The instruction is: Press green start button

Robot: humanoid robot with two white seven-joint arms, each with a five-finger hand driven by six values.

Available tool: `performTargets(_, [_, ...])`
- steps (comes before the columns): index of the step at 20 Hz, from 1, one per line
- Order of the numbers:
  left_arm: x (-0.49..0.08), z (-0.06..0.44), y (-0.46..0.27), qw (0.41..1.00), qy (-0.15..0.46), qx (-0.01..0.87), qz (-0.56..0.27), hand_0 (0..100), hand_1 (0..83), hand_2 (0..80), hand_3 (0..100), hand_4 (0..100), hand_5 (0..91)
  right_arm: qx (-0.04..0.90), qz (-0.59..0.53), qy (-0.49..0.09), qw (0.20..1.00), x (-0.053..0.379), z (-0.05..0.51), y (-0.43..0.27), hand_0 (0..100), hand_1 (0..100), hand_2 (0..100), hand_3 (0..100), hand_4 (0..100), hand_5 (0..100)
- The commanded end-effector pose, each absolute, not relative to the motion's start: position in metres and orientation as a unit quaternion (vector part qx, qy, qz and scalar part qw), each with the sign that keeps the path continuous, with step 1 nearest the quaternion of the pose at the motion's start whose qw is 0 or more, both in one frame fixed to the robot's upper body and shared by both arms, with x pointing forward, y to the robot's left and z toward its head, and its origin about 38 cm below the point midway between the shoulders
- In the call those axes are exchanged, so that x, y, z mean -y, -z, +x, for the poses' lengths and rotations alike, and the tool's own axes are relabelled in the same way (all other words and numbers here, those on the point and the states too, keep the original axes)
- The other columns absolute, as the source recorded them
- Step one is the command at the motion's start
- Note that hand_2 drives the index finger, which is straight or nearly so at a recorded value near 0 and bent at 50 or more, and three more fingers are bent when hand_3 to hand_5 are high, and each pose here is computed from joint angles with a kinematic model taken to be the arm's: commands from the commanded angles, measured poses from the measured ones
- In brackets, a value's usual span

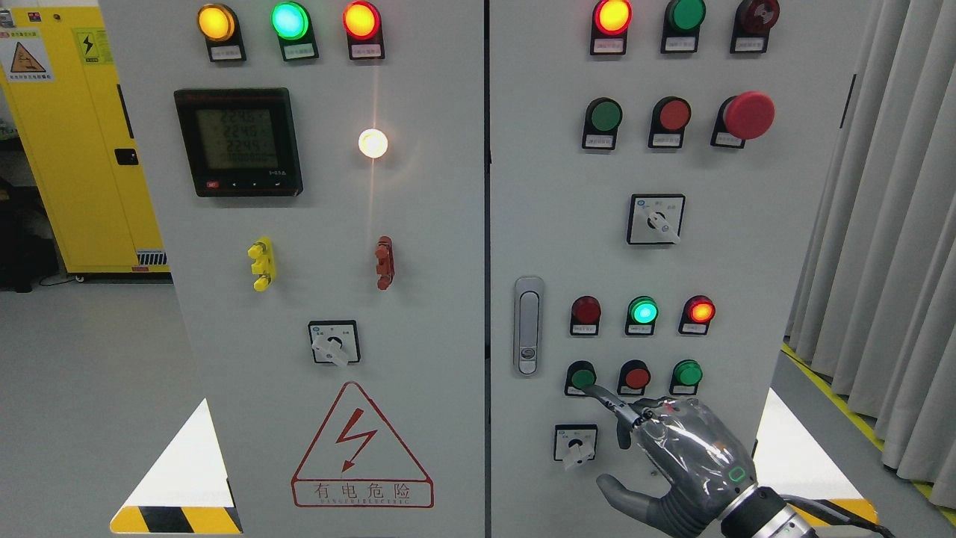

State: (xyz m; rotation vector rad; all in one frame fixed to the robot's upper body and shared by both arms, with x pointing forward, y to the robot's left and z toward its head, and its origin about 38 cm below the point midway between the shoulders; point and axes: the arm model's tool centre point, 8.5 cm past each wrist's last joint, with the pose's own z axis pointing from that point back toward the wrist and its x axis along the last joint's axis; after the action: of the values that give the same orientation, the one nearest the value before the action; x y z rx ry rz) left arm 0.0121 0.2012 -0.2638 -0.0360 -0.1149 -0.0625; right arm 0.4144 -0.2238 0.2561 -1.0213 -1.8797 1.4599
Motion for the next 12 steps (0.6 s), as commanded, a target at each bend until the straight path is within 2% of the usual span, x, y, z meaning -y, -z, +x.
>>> performTargets(1, [-0.200,0.033,0.263,0.996,0.032,0.080,-0.019,12,55.6,0.0,0,0,0.0,0.694,-0.371,-0.546,0.289,0.223,0.421,-0.247,40,62,0,65,69,65])
performTargets(12, [-0.200,0.033,0.263,0.996,0.032,0.080,-0.019,12,55.6,0.0,0,0,0.0,0.692,-0.376,-0.539,0.299,0.226,0.432,-0.252,41,62,0,65,69,65])
